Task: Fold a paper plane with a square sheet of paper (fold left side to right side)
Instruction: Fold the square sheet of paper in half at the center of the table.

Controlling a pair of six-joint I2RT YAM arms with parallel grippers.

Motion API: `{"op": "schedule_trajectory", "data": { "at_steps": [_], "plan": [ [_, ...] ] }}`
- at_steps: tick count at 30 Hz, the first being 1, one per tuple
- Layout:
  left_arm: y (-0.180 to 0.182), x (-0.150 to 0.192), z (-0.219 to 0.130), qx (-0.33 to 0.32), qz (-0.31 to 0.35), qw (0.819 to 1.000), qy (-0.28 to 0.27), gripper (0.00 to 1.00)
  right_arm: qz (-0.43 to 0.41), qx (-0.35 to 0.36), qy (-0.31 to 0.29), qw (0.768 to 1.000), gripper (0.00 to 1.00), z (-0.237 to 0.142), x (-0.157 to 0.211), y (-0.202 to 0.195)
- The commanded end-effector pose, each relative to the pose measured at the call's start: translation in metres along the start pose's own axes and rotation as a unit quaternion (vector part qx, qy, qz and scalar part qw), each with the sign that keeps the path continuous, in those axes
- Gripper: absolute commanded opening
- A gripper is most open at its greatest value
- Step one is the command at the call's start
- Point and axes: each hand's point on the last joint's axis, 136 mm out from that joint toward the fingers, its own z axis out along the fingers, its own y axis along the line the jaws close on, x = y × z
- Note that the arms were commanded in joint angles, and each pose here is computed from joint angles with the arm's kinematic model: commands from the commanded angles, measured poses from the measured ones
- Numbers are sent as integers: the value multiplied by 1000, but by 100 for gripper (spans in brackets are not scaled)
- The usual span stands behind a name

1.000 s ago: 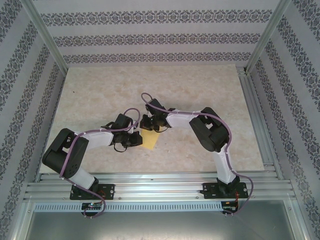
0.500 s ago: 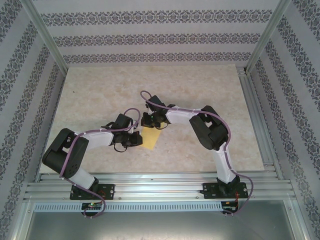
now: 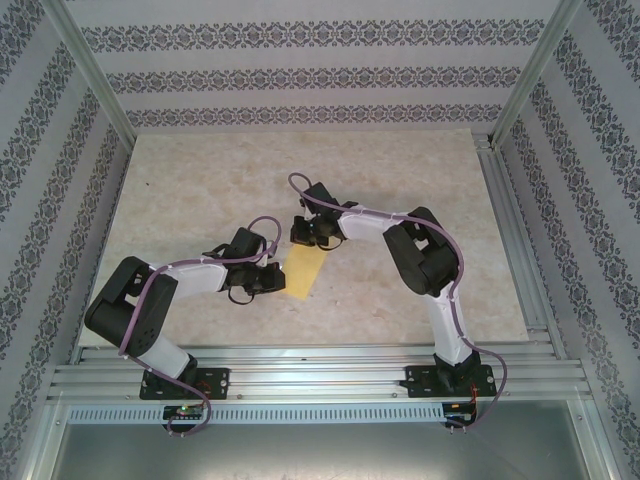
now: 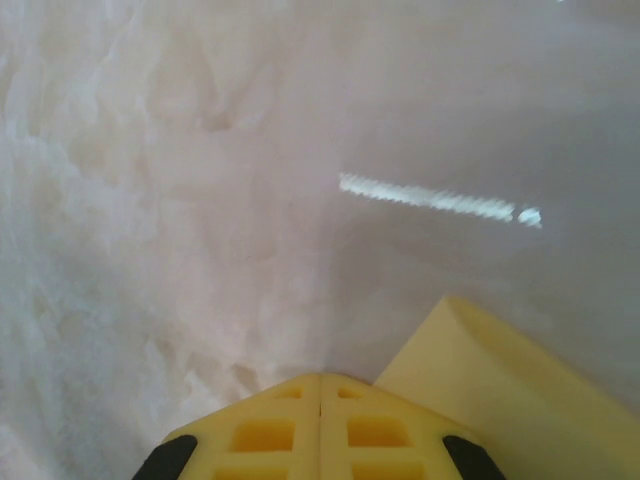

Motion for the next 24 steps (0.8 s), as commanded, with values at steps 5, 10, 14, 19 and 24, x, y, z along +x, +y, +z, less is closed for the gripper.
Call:
{"op": "schedule_trajectory", "data": {
  "at_steps": [5,10,14,19,24],
  "plan": [
    [56,45,11,-106,-30,992,60,10,12,77,-37,996,0,3,-32,-46],
    [56,45,11,-106,-30,992,60,10,18,89,-36,995,0,3,-40,-55],
    [56,46,11,-107,-30,992,61,10,25,93,-39,995,0,2,-46,-64],
    [56,47,10,-106,-30,992,62,10,25,98,-48,994,0,-3,-58,-69],
    [55,45,9,-106,-32,992,59,10,24,96,-71,993,1,-20,-80,-72]
  ]
}}
